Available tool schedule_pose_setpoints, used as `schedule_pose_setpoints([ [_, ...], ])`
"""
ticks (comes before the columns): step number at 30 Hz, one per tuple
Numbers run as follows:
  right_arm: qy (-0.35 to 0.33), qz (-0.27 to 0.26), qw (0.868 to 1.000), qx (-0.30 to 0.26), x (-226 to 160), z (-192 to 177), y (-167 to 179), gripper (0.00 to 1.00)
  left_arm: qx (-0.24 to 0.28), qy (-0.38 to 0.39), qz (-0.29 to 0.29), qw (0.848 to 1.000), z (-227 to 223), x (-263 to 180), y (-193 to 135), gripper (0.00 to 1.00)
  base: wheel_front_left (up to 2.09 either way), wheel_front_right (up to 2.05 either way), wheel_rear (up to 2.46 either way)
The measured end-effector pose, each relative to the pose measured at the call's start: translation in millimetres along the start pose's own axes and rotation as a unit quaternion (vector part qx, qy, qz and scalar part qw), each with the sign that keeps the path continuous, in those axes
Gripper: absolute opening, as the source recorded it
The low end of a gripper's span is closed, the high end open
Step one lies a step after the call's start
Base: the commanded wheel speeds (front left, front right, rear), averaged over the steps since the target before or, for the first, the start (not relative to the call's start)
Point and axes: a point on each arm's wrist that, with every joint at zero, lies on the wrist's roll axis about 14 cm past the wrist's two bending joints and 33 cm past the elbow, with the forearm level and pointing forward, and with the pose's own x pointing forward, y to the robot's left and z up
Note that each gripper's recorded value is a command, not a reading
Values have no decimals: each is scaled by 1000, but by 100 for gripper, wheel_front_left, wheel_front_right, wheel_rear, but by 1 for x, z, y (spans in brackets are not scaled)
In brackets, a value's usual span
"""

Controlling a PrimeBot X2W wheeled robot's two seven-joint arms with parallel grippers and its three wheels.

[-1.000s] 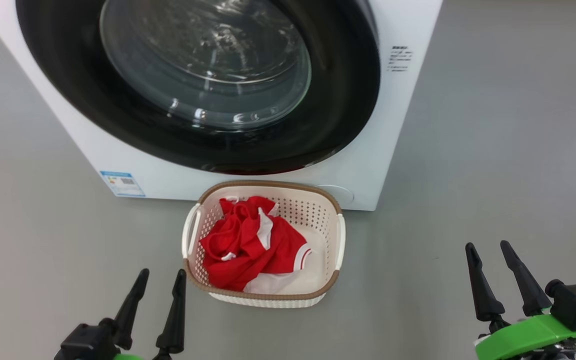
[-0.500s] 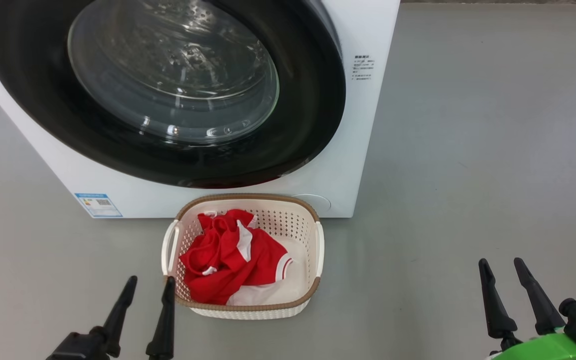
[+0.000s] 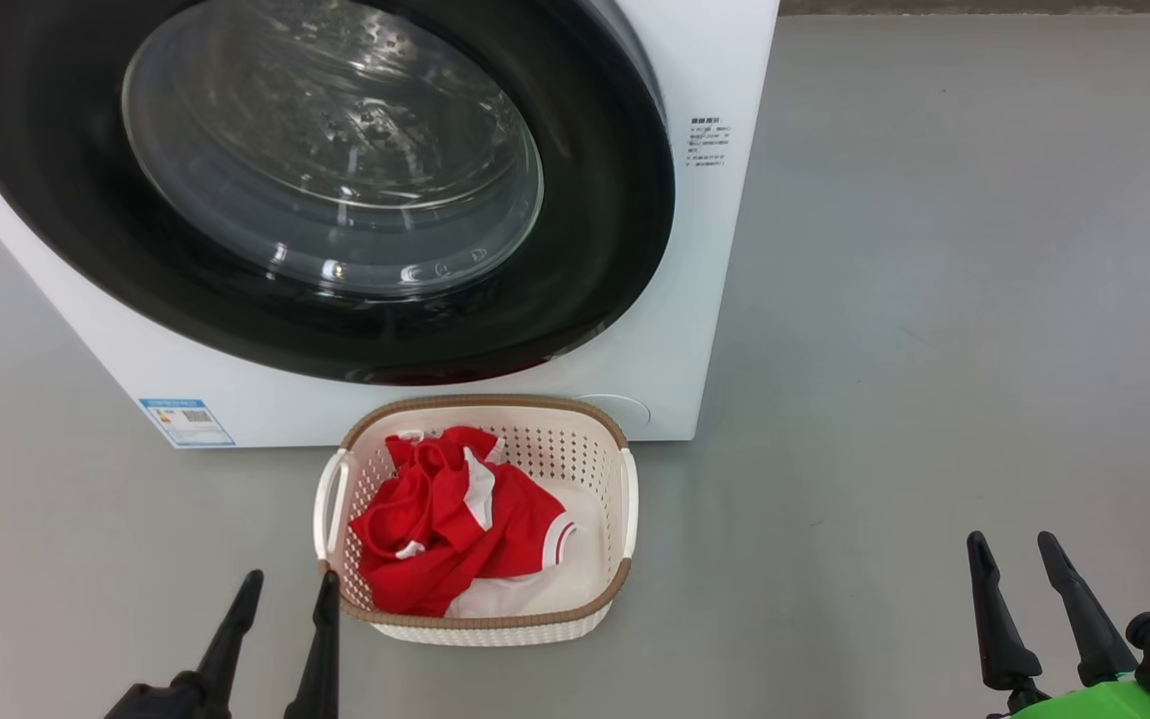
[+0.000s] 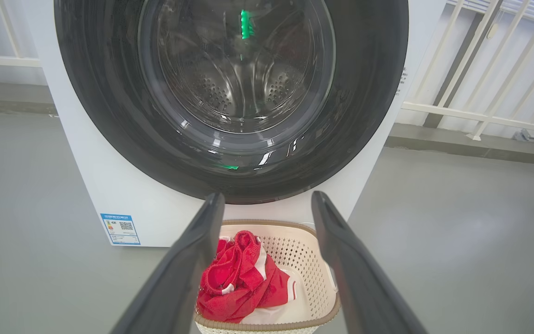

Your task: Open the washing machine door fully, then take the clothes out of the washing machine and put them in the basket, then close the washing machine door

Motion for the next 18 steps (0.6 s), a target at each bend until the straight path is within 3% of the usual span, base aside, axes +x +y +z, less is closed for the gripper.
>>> schedule_pose_setpoints([
  [18, -2, -2, 1000, 4, 1, 0, 1, 100, 0, -5, -2, 1000, 3, 0, -1, 100, 0, 0, 0],
])
